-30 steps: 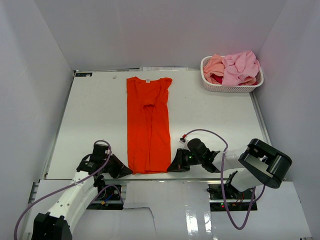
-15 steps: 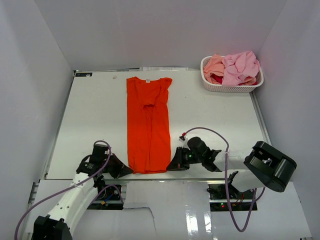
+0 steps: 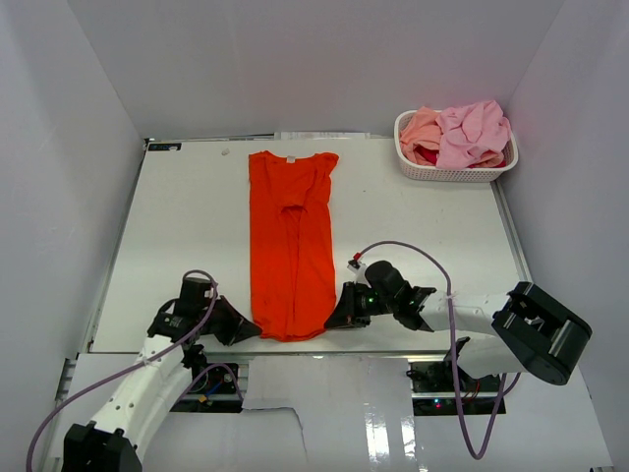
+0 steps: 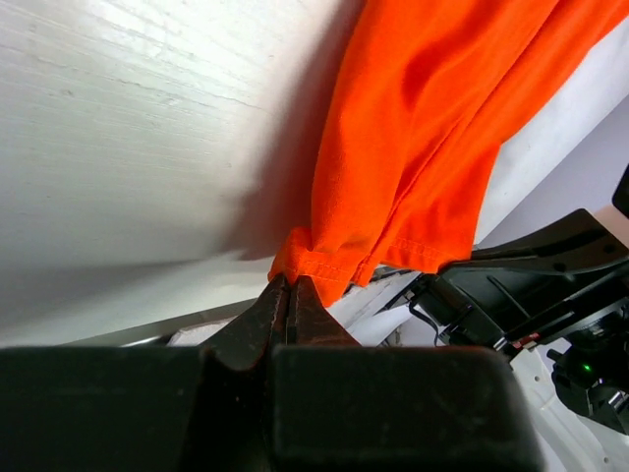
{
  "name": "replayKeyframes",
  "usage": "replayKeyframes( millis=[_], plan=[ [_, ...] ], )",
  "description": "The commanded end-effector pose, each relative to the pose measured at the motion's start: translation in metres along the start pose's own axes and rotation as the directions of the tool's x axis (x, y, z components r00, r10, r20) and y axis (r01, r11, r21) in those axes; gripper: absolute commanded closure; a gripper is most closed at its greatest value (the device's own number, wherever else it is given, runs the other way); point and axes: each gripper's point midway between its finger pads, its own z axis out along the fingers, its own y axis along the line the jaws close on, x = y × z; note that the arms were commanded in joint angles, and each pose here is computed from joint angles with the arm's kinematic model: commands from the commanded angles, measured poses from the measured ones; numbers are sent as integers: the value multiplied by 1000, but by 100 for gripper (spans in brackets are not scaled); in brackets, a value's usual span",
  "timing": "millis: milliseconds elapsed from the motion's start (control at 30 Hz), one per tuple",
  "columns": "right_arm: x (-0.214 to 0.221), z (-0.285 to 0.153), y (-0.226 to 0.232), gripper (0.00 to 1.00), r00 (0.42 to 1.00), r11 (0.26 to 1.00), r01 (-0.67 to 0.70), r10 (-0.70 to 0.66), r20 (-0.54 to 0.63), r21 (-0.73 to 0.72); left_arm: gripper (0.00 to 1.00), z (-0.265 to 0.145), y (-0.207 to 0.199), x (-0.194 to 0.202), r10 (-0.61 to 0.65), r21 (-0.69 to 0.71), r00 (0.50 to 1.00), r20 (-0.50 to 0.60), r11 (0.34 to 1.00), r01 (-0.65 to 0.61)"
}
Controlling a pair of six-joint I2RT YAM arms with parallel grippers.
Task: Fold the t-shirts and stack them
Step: Grab the bottom of the folded rectangular tshirt with both arms, then fold the folded rectangular tshirt in 1/3 of the way
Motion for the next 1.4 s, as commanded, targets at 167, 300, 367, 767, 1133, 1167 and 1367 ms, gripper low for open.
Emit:
replayKeyframes(
  millis=[167,300,367,767,1133,1167,1367],
  plan=[
    [-17,-2,17,92,999,998,45,-44,21,-35,100,-11,-23,-9,11,31,999,38,999,-12],
    [-25,-7,18,92,998,998,49,-48,37,-33,100,-15,-32,-13,17,42,998,55,999,-20],
    [-28,-9,18,92,998,998,48,-46,40,-34,100,-16,-35,-14,18,39,998,58,999,-20],
    [-42,-13,20,92,997,997,60,-58,48,-38,100,-21,-50,-24,27,38,996,84,999,-30],
    [-62,-17,24,92,996,996,76,-74,53,-45,100,-20,-70,-37,38,43,994,100,998,-43],
    [-66,-18,24,92,996,996,76,-73,58,-44,100,-18,-71,-39,36,39,995,98,998,-40],
    [-80,-19,24,92,996,996,77,-74,57,-51,100,-17,-88,-50,51,39,993,108,998,-55]
  ],
)
